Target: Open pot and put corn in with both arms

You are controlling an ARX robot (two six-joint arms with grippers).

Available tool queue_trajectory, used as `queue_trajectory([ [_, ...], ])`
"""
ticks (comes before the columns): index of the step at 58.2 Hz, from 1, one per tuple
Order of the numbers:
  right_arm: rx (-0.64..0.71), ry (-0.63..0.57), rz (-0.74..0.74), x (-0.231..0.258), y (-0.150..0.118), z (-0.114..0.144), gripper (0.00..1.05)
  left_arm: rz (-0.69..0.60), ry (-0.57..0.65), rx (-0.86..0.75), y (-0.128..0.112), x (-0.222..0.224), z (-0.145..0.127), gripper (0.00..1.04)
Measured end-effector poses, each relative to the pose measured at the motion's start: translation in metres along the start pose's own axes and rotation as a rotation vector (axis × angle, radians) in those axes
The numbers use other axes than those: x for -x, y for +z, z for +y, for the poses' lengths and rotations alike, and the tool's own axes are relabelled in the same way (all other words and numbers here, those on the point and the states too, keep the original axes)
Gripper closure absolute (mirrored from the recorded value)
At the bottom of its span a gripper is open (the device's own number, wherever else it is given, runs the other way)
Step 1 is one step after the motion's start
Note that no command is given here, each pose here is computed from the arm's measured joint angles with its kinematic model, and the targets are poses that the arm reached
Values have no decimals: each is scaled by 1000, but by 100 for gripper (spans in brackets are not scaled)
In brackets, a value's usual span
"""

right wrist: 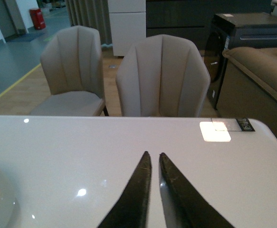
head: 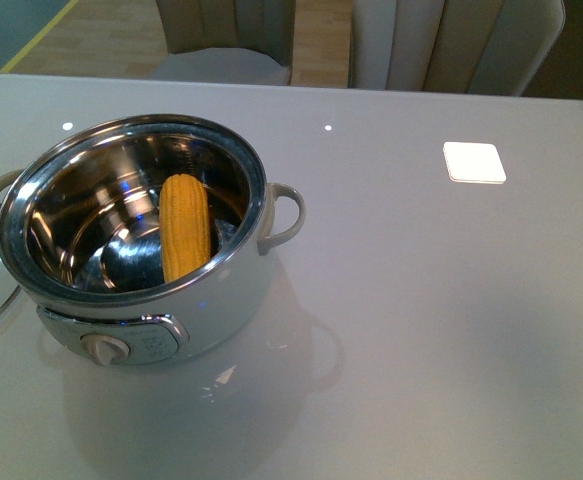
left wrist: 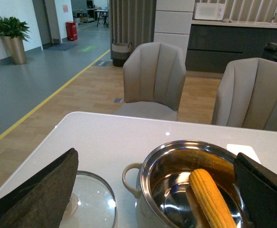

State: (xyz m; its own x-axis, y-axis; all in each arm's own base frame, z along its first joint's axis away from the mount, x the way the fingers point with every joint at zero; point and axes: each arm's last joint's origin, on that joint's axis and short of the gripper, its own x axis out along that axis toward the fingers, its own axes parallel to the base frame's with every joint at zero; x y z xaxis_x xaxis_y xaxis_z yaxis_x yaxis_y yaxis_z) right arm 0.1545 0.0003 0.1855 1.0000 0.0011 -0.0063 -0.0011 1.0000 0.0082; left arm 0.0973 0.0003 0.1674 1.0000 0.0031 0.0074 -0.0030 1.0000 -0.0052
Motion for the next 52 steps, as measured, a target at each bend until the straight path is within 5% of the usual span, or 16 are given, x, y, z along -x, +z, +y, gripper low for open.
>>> queue_trajectory([
  [52, 3, 1, -24, 40, -13, 0, 103, 0, 0, 0, 0, 0, 0, 7],
])
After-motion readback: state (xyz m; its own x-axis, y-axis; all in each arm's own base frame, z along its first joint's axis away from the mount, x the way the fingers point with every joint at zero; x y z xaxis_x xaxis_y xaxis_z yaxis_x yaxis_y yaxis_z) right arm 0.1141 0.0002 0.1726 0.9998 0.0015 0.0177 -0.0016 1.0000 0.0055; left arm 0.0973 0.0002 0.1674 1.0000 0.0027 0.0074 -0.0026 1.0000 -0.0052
